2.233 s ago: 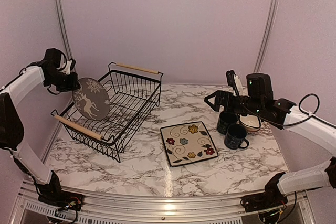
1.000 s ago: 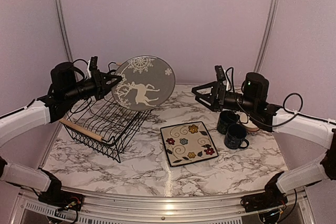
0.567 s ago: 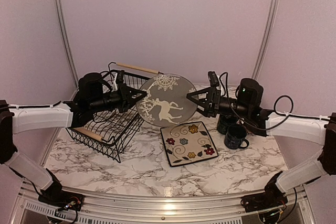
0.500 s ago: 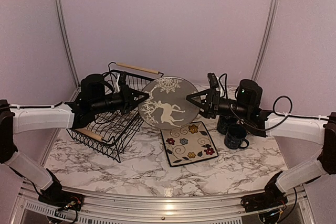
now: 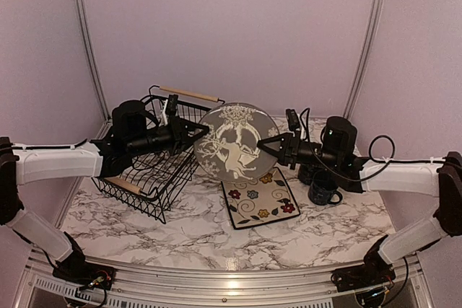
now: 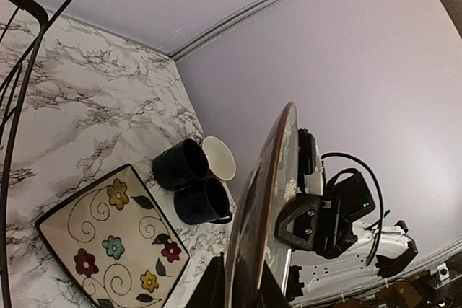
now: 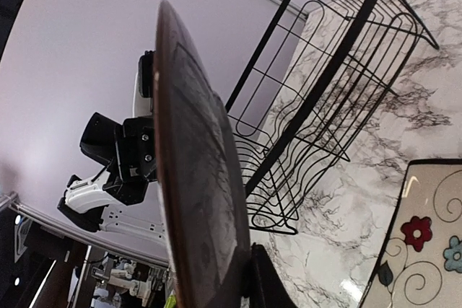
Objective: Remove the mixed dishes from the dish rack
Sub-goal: Pass from the left arm to the right, then place the plate with another plate.
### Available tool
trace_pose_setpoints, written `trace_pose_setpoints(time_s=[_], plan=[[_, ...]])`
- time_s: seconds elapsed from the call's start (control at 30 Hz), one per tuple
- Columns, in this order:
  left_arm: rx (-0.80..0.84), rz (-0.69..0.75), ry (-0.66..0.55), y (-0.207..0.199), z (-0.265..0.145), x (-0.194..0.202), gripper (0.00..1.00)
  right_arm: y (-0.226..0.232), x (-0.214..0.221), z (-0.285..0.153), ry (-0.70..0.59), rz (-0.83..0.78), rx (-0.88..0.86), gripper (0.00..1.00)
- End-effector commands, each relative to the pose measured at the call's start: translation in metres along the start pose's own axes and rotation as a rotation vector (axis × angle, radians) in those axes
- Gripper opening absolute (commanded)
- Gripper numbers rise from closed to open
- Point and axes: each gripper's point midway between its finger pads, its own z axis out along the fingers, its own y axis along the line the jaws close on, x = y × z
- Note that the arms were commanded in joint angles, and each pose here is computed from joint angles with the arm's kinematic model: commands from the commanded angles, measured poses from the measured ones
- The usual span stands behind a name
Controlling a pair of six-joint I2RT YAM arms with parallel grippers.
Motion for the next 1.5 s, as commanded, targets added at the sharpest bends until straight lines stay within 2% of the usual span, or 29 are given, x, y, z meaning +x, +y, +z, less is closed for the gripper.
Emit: trace_pose_setpoints(time_s=[0.0,0.1,0.2,0.4,0.5,0.57,0.77,0.97,1.47], plan=[[0.082,0.054,-0.068,-0.037,-0.005,-0.022,0.22,0.028,-0.003,-0.001,-0.011,-0.062,-0.114,0.06],[0.055,0.07,-0.083,-0.034,-0.01,-0.023,0.45,0.03,-0.003,-0.005,-0.018,-0.058,-0.126,0.0],[0.003,0.104,-0.095,-0.029,-0.015,-0.026,0.65,0.029,-0.005,-0.008,-0.028,-0.06,-0.119,0.0],[-0.205,0.231,-0.139,-0.017,-0.042,-0.045,0.84,0.014,-0.011,-0.026,-0.058,-0.063,-0.06,0.0],[-0.302,0.269,-0.191,-0.015,-0.064,-0.058,0.93,-0.005,-0.014,-0.036,-0.066,-0.062,0.029,0.0],[-0.309,0.272,-0.222,-0.02,-0.073,-0.063,0.98,-0.02,-0.011,-0.04,-0.055,-0.058,0.102,0.0],[-0.261,0.264,-0.244,-0.033,-0.081,-0.064,0.99,-0.061,-0.011,-0.05,-0.04,-0.052,0.303,0.0],[-0.235,0.246,-0.234,-0.037,-0.082,-0.061,0.99,-0.102,-0.011,-0.044,0.052,-0.082,0.457,0.0],[-0.214,0.249,-0.218,-0.042,-0.088,-0.055,0.99,-0.149,0.007,-0.031,0.141,0.05,0.402,0.0]])
